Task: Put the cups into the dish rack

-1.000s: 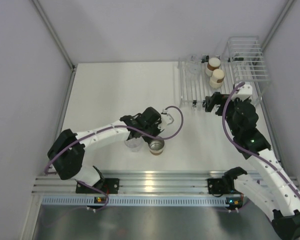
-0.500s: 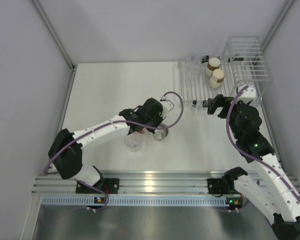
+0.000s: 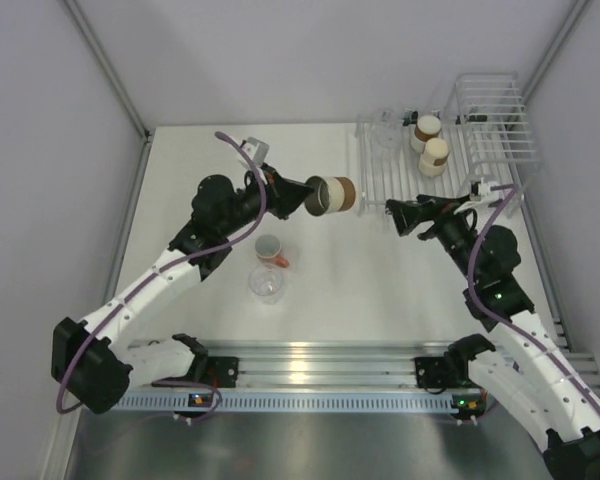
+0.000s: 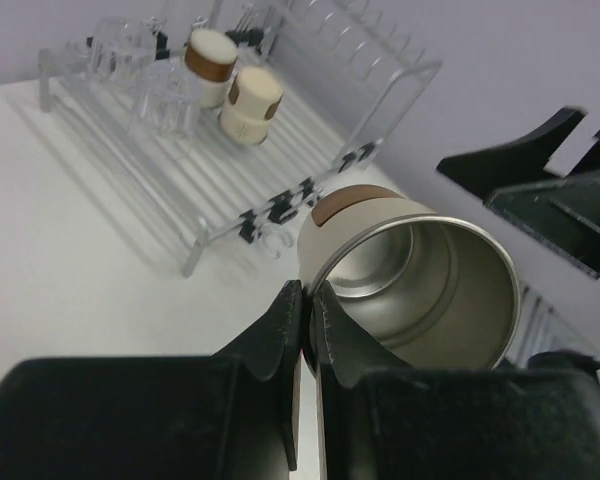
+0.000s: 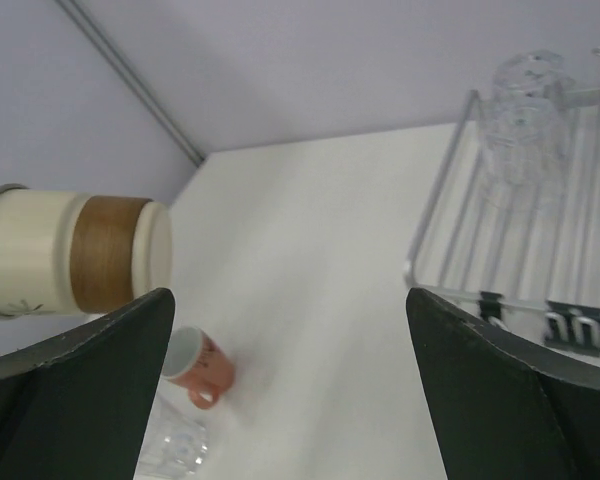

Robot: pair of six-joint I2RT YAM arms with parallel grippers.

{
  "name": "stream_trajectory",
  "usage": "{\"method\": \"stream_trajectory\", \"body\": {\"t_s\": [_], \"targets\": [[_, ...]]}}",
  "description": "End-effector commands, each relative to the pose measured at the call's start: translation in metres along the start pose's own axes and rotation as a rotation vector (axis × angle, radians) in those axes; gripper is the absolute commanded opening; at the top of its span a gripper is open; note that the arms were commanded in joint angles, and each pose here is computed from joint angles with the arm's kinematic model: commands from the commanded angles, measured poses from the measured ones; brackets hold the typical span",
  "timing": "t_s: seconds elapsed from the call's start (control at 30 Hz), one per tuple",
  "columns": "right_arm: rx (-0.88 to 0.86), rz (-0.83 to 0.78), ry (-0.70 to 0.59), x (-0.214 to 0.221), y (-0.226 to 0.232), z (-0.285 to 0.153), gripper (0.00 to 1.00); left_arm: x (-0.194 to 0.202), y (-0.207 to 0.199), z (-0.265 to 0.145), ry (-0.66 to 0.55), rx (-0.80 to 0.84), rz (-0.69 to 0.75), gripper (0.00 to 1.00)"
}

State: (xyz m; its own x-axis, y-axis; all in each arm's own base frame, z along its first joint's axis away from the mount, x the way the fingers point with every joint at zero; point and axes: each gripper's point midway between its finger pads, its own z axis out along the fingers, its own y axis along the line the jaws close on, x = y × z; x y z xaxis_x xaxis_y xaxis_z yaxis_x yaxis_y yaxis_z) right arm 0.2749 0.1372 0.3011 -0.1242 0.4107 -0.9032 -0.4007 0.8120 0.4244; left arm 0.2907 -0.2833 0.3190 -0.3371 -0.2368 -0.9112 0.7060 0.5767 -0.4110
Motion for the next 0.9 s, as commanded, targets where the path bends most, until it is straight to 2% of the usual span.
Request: {"method": "stream_trajectory", "body": {"t_s": [0.0,0.03,0.07,0.13,0.17,0.3,0.4,0.53,0.7,0.87], "targets": [[-0.305,0.147,-0.201,-0.051,0.061,-0.008,0.99,-0.044,-0.044,-0.012,-0.163,0.295,-0.09,0.0],[-0.327,0.174,-0.206,-0.046,0.061,-0.009,0.99,-0.041,-0.045,-0.013,-0.166,0.315,-0.103,0.0],[-0.394,0.214,-0.272,-0.061,0.073,-0.015,0.99,-0.051,-0.052,-0.018,-0.207,0.362,-0.112,0.0],[-0.448,0.28,-0.282,-0.059,0.078,-0.019,0.99,-0.048,-0.053,-0.02,-0.216,0.402,-0.131,0.0],[-0.515,0.288,-0.35,-0.074,0.088,-0.029,0.99,-0.055,-0.057,-0.022,-0.245,0.436,-0.147,0.0],[-0.65,0.378,-0.4,-0.079,0.1,-0.041,0.99,-0.06,-0.056,-0.028,-0.297,0.517,-0.214,0.0],[-0.705,0.463,-0.377,-0.07,0.101,-0.037,0.99,-0.067,-0.059,-0.031,-0.336,0.587,-0.269,0.0],[-0.852,0.526,-0.432,-0.08,0.111,-0.049,0.99,-0.065,-0.057,-0.025,-0.331,0.619,-0.316,0.0],[-0.861,0.549,-0.425,-0.078,0.111,-0.033,0.99,-0.067,-0.059,-0.023,-0.334,0.629,-0.323,0.0],[-0.884,0.539,-0.459,-0.089,0.116,-0.04,0.99,-0.065,-0.056,-0.021,-0.329,0.623,-0.329,0.0]]}}
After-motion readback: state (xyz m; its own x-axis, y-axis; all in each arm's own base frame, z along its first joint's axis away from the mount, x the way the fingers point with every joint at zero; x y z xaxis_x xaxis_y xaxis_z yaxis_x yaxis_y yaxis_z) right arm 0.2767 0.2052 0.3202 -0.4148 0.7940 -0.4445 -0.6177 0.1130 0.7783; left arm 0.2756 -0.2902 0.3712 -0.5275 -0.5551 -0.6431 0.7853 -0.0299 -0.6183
